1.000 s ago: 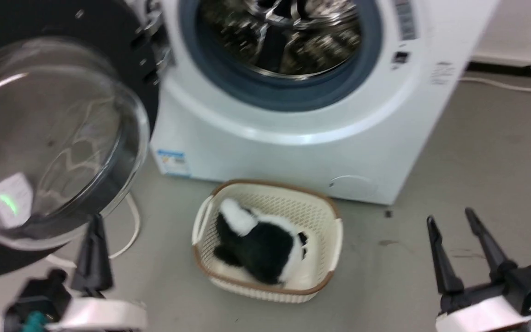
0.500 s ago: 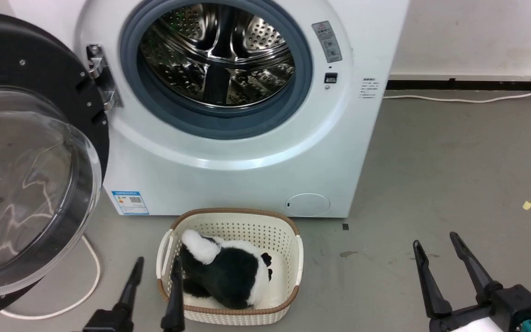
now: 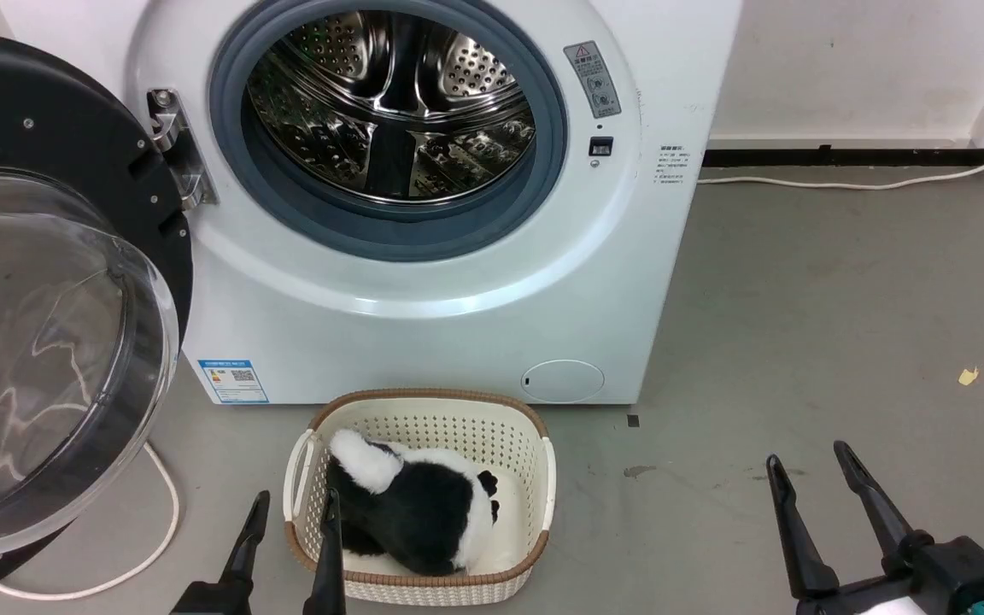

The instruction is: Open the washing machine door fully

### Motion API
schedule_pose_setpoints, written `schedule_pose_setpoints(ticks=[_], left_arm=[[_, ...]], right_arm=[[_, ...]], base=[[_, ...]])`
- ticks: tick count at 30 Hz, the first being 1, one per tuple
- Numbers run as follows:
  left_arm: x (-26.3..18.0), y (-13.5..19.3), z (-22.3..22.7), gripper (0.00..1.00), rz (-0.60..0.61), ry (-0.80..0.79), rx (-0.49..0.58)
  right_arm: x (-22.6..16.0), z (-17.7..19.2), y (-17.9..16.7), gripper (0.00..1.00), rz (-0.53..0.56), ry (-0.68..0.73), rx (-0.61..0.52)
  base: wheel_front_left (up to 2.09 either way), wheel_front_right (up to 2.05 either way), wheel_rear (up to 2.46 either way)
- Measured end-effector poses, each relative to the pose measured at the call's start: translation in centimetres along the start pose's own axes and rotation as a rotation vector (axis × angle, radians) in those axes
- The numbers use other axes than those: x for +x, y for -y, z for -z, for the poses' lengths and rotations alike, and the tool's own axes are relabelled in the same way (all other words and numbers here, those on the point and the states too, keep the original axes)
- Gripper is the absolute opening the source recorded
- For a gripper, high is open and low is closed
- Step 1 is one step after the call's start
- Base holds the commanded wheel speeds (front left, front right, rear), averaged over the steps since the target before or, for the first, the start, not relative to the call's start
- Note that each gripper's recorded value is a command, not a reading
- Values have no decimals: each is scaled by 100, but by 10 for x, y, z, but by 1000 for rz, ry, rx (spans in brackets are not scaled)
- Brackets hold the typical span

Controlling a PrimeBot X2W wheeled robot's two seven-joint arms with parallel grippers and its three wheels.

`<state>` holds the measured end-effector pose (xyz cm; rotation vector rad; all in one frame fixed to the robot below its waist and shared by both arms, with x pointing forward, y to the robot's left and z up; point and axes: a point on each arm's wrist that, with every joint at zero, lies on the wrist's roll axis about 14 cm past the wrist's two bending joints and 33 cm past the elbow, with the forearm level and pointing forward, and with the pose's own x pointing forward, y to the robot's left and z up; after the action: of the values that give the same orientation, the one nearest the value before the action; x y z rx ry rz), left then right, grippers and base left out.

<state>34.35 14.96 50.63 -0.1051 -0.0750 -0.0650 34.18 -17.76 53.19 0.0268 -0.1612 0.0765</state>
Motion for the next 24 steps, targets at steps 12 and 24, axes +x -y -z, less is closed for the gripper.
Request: schedule_pose_setpoints(ticks=[12, 24], left_arm=[[0, -2, -3, 0, -17, 11, -1], [0, -3, -1, 0, -19, -3, 1]], right_arm=[[0, -1, -2, 0, -4, 2, 9], [1, 1, -3, 0, -7, -10, 8]], base=[[0, 0, 0], [0, 0, 0]])
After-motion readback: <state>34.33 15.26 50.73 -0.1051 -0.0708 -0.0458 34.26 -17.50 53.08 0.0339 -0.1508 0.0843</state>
